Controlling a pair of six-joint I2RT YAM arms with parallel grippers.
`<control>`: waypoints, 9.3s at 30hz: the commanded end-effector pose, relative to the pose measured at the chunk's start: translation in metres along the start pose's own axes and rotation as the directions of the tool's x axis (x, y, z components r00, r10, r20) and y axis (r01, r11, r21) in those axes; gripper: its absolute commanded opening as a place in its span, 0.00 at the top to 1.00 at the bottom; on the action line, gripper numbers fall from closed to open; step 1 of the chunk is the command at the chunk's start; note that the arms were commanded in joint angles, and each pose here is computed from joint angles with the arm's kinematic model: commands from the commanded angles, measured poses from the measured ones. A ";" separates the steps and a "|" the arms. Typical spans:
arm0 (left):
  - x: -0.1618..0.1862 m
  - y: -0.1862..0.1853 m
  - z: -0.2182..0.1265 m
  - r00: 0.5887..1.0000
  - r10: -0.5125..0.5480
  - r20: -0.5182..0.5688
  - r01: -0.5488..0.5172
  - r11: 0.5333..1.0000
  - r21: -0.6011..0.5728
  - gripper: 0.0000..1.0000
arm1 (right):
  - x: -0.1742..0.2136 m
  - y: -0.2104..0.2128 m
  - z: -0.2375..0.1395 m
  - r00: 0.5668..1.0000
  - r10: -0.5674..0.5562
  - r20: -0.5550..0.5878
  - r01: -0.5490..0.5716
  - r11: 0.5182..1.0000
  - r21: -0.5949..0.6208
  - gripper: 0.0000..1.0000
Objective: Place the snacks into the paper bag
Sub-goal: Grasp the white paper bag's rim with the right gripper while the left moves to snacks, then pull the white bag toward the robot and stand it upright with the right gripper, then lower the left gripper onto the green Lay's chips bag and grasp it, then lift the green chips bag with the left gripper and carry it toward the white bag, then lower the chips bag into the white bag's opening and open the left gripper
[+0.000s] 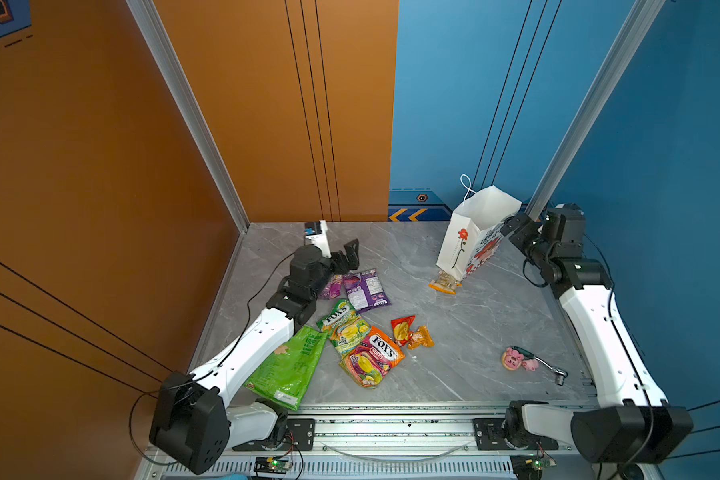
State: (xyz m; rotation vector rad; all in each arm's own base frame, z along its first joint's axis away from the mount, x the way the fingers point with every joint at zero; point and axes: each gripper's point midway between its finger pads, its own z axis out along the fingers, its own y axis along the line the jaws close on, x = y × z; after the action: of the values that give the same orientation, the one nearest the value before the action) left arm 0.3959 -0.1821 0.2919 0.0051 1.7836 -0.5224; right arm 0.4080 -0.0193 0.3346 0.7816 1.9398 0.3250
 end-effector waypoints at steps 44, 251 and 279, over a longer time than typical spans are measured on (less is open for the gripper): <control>0.033 0.057 0.023 0.994 0.103 0.036 -0.091 0.961 -0.260 0.02 | -0.031 -0.003 -0.058 0.998 0.017 0.065 -0.018 1.000 0.024 1.00; -0.100 -0.350 -0.062 0.775 0.605 0.183 -0.611 0.791 -0.032 1.00 | 0.133 -0.043 -0.124 0.980 -0.078 -0.182 0.048 0.985 -0.167 1.00; -0.026 -0.323 -0.021 0.737 0.632 0.241 -0.662 0.746 0.069 1.00 | 0.147 -0.043 -0.118 0.973 -0.092 -0.210 0.057 0.984 -0.169 1.00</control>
State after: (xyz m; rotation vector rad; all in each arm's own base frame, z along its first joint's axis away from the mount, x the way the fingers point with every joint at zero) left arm 0.2975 -0.4685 0.3994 0.6974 1.4729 -0.0190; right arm 0.2390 0.0590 0.2629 0.5713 2.1434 0.5533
